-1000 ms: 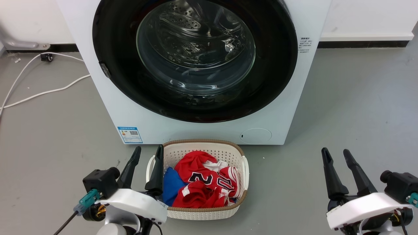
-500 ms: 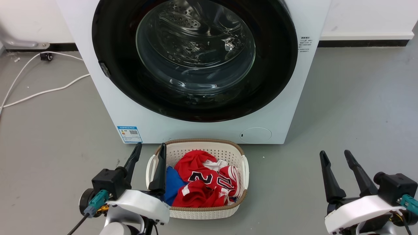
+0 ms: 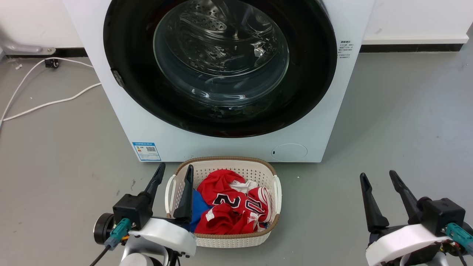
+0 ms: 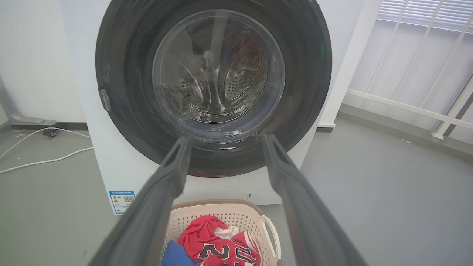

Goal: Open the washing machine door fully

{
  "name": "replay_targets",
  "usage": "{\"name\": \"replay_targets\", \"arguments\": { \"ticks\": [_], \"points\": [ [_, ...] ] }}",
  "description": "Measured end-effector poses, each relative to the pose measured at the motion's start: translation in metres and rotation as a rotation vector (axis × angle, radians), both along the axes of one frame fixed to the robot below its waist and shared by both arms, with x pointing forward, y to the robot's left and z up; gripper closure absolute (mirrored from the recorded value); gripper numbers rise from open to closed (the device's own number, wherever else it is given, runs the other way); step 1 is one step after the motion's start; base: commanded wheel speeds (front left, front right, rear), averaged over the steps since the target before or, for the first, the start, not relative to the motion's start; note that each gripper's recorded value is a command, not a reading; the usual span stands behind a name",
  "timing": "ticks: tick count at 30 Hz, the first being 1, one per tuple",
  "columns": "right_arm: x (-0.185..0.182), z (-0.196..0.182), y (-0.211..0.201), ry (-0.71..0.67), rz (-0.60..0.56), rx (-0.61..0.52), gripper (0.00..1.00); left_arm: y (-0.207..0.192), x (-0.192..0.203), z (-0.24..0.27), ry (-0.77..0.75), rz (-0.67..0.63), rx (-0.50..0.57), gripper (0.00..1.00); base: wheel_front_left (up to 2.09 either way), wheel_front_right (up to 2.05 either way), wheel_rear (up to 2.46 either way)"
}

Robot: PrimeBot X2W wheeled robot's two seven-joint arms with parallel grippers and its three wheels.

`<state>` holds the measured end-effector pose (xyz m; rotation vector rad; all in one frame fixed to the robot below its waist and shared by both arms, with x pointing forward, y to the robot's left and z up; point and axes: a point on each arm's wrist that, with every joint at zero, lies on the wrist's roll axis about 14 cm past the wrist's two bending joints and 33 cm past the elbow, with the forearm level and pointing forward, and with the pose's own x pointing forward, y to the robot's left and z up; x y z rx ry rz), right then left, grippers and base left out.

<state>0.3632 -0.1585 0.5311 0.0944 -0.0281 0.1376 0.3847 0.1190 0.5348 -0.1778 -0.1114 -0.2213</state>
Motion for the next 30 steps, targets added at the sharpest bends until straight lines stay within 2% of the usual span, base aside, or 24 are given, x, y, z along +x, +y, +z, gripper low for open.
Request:
{"name": "replay_targets", "arguments": {
  "ticks": [30],
  "points": [
    [-0.0035,0.0050,0.0043,-0.037,0.008,-0.105,0.00,-0.0060,-0.0024,-0.0042,-0.045,-0.004,0.118,0.00,0.00,0.00,0.00]
  ]
}}
